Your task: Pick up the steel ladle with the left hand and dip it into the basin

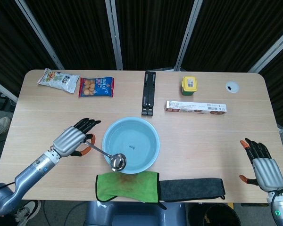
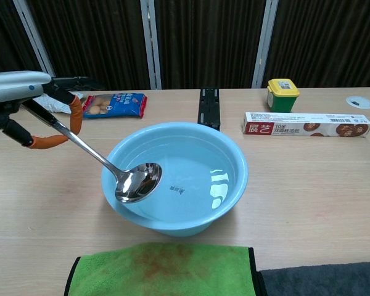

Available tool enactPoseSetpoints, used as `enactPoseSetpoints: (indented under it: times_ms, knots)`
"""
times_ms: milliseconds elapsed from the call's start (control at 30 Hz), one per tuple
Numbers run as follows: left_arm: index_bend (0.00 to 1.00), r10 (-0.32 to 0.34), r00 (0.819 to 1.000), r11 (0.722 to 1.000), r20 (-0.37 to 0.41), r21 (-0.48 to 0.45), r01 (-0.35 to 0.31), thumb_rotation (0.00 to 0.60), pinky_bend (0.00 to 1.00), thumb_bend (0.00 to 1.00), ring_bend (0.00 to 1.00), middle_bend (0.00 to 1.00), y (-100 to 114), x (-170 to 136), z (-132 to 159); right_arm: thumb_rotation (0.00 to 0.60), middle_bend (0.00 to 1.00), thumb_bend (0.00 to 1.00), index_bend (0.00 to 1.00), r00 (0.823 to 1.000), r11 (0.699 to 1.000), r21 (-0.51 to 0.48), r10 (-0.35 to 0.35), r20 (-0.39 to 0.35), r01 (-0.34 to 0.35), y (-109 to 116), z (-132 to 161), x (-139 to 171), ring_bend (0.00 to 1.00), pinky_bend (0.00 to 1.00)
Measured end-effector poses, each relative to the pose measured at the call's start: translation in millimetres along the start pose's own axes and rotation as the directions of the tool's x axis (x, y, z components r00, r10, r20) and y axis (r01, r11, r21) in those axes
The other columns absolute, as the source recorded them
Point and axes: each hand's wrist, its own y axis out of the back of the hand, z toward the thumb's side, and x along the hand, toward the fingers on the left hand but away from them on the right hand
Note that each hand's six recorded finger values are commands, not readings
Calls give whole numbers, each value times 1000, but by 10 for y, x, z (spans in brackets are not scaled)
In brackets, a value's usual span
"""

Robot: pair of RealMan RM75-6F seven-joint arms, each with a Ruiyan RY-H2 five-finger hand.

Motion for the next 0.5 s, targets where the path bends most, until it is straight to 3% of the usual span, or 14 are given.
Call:
enactPoseSetpoints:
  times_ms: [200,500]
  knots:
    - [603,-19,999,1000,-33,11,20,600,0,499,0,0,61,358,13,600,0,0,0,1000,1000,-11,19,-1,-19,-9,-15,-29,0,0]
    - [602,-31,1000,994,4,108,30,600,0,500,0,0,96,816,263,600,0,0,0,1000,999,-30,15,8,-15,30,-65,-38,0,0]
